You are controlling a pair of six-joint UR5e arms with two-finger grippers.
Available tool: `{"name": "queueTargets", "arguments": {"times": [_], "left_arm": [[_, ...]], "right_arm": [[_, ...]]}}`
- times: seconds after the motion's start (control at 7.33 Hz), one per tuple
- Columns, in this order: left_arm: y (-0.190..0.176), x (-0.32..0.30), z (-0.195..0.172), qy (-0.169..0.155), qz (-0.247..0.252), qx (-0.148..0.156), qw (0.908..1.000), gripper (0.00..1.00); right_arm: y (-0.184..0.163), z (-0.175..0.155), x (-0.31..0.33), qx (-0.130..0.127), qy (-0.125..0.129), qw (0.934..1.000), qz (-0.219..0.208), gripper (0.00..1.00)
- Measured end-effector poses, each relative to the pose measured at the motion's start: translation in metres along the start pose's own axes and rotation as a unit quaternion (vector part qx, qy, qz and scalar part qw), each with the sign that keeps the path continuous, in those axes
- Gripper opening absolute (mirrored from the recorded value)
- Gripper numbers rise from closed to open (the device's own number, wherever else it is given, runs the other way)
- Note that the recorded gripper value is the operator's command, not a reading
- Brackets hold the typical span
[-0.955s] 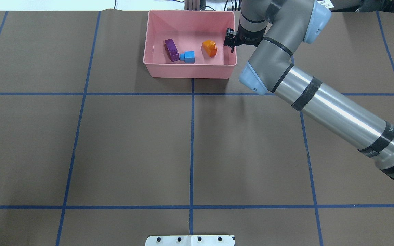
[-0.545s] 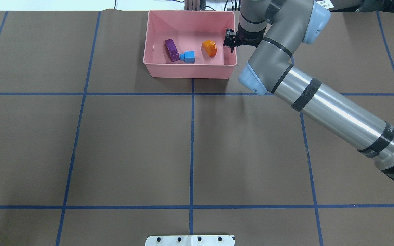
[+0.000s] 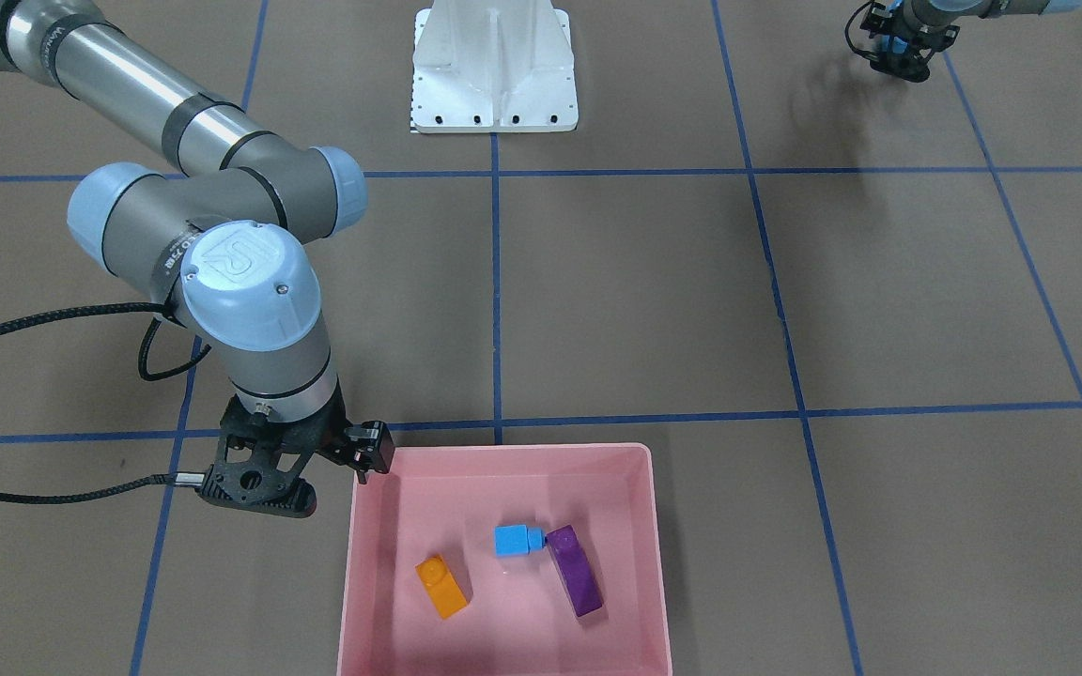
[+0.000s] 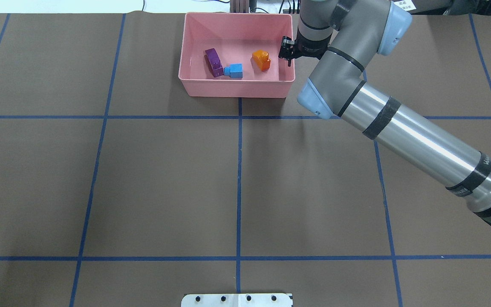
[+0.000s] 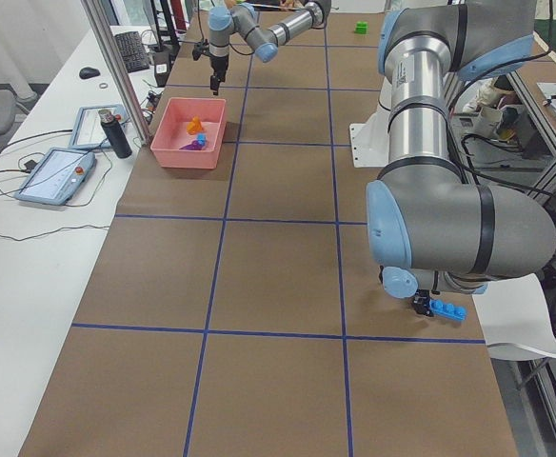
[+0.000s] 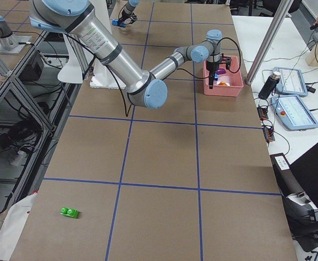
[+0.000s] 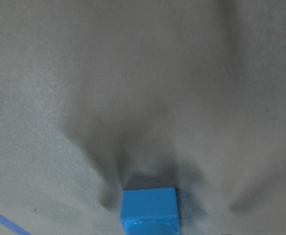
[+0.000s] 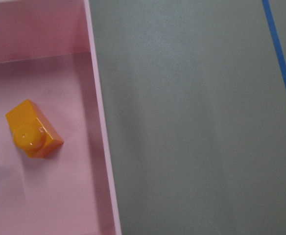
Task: Put all blocks into box
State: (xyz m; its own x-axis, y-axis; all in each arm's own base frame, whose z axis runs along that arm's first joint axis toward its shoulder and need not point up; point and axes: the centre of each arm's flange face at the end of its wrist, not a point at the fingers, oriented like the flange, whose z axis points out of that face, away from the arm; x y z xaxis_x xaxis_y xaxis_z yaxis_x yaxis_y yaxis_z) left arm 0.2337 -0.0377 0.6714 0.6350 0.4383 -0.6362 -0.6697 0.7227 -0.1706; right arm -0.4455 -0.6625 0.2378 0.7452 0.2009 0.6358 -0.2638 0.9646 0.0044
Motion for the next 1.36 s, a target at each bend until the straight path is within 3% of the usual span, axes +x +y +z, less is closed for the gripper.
{"name": "queueTargets", "arguments": {"times": [0.14,0.41,0.55,1.09,1.36], "left_arm": [[0.001,0.0,0.0,0.0,0.001,-0.001,1.0,0.82],[0.001,0.001,0.001,-0.001,0.003,-0.003,1.0,0.11],[0.002,0.001,0.001,-0.002,0.004,-0.003,1.0,0.0],[0.005,0.005,-0.011,-0.001,0.01,0.013,0.9999,0.0],[0.024,0.015,-0.062,0.015,0.009,0.022,0.9996,0.0]], "right_arm": [[0.001,0.001,0.0,-0.001,0.0,1.0,0.0,1.0],[0.002,0.001,-0.001,-0.001,0.0,1.0,0.002,1.0],[0.002,0.001,-0.001,-0.001,0.0,1.0,0.002,1.0],[0.001,-0.002,-0.003,0.0,-0.002,1.0,0.002,1.0],[-0.007,-0.007,0.002,0.004,-0.003,1.0,0.002,1.0]]}}
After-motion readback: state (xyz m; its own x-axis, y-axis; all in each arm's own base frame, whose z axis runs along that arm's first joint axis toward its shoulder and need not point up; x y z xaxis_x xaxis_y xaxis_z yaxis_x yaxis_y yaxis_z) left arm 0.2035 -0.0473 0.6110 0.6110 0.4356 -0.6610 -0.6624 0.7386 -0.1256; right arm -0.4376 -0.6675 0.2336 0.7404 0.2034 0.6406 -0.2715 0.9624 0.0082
